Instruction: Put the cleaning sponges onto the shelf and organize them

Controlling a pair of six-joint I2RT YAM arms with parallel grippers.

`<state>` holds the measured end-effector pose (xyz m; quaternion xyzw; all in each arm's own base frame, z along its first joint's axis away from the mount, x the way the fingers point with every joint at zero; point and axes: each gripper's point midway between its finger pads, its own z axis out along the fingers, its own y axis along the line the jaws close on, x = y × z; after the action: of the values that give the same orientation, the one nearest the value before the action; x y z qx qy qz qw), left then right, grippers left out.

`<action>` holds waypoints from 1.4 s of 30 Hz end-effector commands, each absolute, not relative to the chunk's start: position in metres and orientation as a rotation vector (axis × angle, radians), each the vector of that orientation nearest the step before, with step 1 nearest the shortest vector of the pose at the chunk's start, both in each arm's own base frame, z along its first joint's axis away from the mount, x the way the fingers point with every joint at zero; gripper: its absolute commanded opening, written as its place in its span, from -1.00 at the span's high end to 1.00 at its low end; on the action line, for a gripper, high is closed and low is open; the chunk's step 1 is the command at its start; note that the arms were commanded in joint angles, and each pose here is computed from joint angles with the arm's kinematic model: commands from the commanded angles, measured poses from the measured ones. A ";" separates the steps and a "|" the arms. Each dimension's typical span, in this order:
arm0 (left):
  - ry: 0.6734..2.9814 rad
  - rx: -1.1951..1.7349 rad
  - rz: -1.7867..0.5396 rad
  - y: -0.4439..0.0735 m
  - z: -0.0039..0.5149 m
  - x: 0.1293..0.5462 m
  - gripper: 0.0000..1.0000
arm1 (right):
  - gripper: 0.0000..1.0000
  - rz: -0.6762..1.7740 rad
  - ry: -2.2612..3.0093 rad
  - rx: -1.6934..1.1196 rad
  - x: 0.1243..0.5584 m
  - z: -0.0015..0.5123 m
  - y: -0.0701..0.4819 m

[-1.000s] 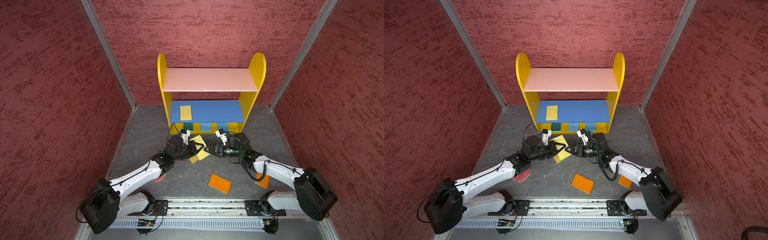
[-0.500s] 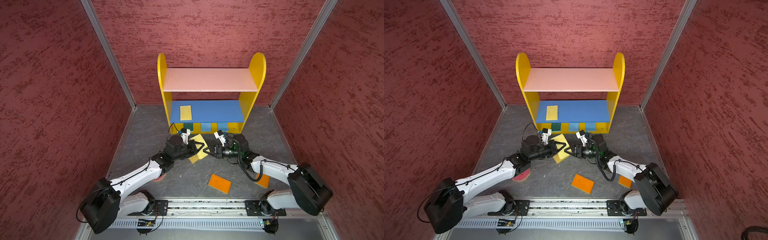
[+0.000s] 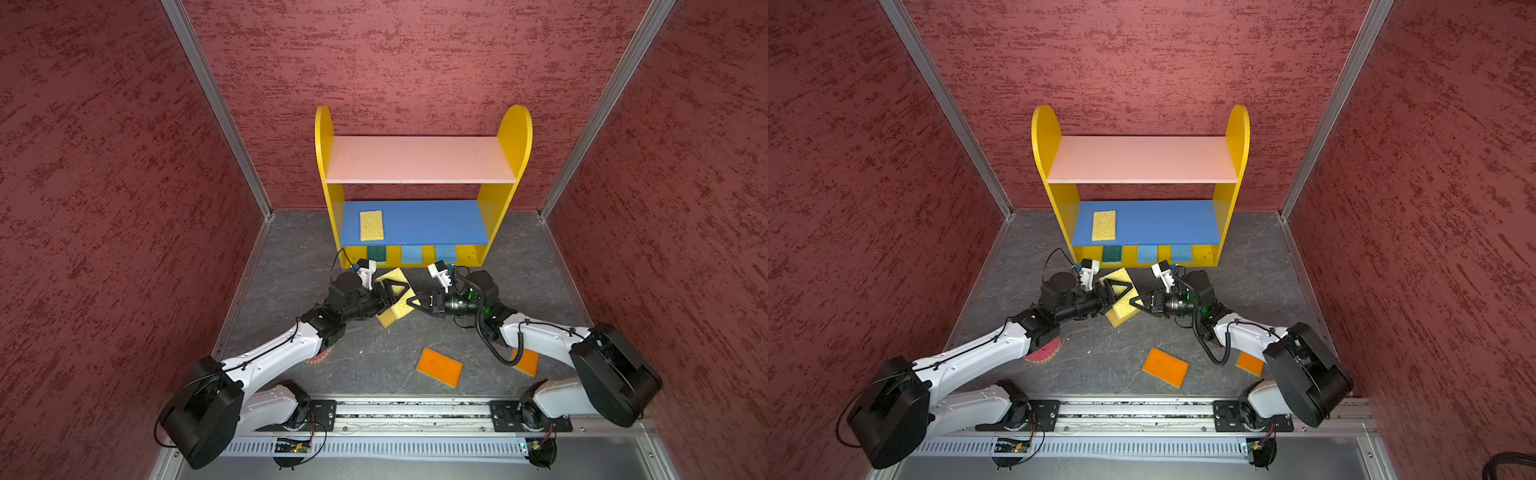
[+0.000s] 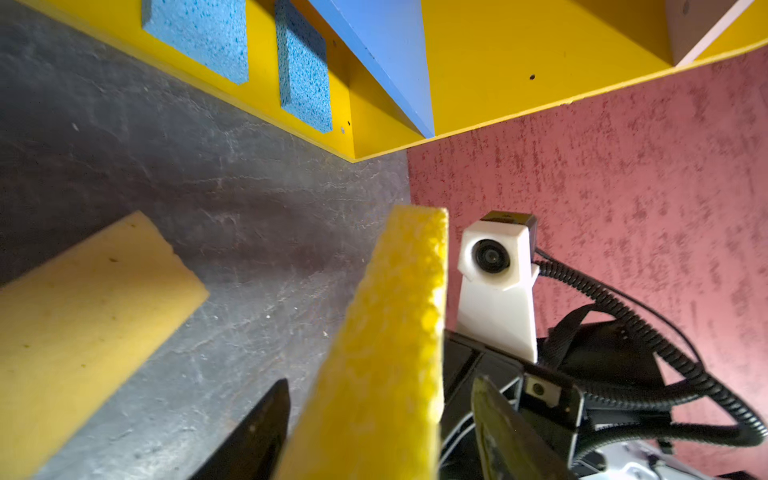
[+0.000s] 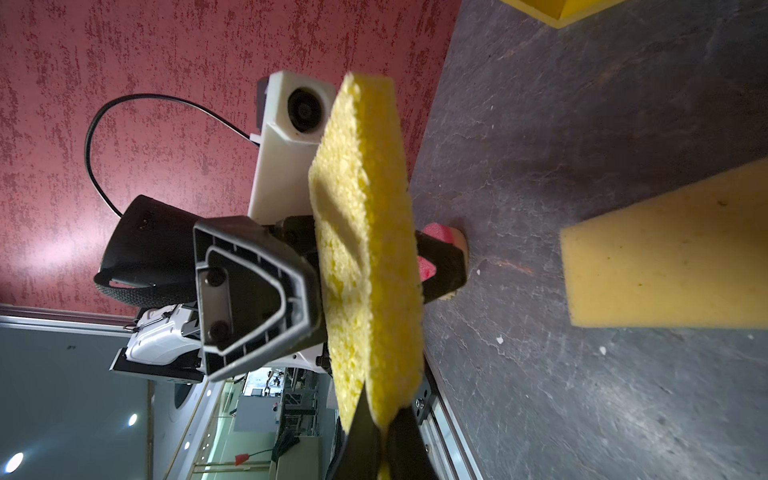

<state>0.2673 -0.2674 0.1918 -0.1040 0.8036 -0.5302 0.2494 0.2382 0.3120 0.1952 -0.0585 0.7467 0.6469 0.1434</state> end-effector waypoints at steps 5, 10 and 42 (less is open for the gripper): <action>2.147 -0.299 -1.358 -0.235 0.210 0.266 -0.69 | 1.00 1.805 2.130 -0.167 0.246 0.202 0.312; 2.152 -0.376 -1.209 -0.194 0.211 0.259 -0.74 | 1.00 1.699 2.125 -0.148 0.262 0.207 0.311; 2.136 -0.586 -1.048 -0.114 0.197 0.236 -0.80 | 1.00 1.201 2.100 0.280 0.438 0.205 0.284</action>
<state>0.2379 -0.1136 0.2002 -0.2325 0.8184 -0.4004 0.3404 0.4249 0.2889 0.2007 0.0966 0.8108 0.4738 0.3298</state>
